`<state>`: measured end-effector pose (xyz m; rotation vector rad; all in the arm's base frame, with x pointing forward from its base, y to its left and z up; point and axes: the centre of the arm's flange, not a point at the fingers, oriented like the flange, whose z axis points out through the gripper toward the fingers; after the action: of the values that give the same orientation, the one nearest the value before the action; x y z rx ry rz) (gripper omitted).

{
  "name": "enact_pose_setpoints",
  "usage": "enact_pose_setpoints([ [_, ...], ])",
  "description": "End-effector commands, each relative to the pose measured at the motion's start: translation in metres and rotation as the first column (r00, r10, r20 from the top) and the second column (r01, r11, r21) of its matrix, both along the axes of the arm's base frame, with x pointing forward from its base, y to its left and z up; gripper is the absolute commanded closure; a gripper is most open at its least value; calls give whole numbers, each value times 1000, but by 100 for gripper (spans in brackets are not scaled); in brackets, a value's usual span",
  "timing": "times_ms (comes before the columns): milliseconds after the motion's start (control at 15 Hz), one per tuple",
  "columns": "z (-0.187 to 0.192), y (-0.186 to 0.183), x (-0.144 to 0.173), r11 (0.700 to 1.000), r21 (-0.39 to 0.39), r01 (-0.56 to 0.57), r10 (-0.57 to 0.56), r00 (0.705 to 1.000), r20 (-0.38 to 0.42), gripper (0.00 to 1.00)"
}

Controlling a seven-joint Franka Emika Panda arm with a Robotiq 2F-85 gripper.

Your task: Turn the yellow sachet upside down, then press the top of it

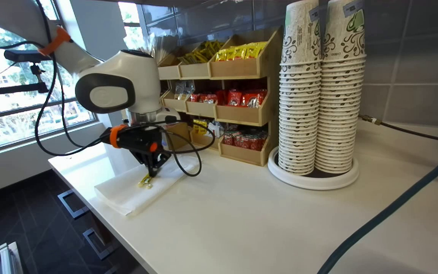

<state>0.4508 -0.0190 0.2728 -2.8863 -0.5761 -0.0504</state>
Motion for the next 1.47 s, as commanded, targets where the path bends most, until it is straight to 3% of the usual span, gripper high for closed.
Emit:
enact_pose_setpoints([
  [0,22,2,2,996,-81,37,-37,999,6,100],
  [467,50,19,11,960,-258,106,-91,994,68,100],
  [867,46,39,17,892,-431,135,-101,990,101,100],
  [1400,27,67,19,829,-536,159,-110,986,123,100],
])
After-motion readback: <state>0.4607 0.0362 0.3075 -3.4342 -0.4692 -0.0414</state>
